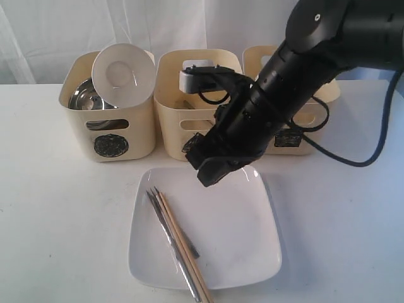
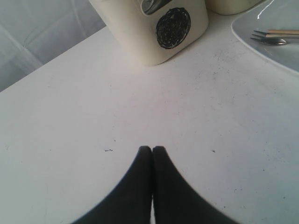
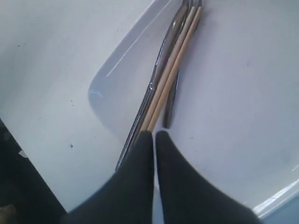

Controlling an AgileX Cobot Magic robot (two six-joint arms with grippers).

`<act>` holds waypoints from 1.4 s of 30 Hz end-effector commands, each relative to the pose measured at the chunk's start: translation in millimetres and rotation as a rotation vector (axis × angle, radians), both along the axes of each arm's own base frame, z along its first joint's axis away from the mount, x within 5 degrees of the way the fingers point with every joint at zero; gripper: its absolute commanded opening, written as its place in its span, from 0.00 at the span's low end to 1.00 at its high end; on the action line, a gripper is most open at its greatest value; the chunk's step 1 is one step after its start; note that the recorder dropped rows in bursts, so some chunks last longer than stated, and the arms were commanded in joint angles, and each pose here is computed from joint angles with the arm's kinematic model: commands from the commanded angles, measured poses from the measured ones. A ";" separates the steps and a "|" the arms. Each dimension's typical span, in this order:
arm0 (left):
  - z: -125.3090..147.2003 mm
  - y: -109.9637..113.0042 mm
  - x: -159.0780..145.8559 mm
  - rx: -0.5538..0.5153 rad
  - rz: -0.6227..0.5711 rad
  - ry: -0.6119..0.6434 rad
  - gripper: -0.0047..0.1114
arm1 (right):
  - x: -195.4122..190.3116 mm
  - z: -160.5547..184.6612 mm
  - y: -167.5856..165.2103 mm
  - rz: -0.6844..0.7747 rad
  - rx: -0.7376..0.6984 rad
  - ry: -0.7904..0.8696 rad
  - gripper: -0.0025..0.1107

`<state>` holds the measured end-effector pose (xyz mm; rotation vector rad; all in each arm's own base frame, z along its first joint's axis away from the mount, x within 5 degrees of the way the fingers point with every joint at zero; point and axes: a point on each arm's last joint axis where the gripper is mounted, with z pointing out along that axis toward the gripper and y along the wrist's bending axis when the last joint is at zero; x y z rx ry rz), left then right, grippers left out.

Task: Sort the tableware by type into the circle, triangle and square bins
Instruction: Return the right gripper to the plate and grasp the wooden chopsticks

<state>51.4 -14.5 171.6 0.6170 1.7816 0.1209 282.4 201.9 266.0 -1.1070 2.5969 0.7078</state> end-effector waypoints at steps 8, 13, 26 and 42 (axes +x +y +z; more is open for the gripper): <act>-0.8 -0.3 -0.2 -0.006 -0.003 -0.002 0.04 | 2.1 -63.7 8.0 0.027 -0.044 0.276 0.28; -0.8 -0.3 -0.2 -0.006 -0.003 -0.002 0.04 | 1.9 -86.2 12.2 0.068 -0.050 0.369 0.28; -0.8 -0.3 -0.2 -0.006 -0.003 -0.002 0.04 | -5.5 -112.2 34.2 0.140 -0.042 0.389 0.28; -0.8 -0.3 -0.2 -0.006 -0.003 -0.002 0.04 | -5.7 -117.3 44.4 0.130 -0.045 0.322 0.28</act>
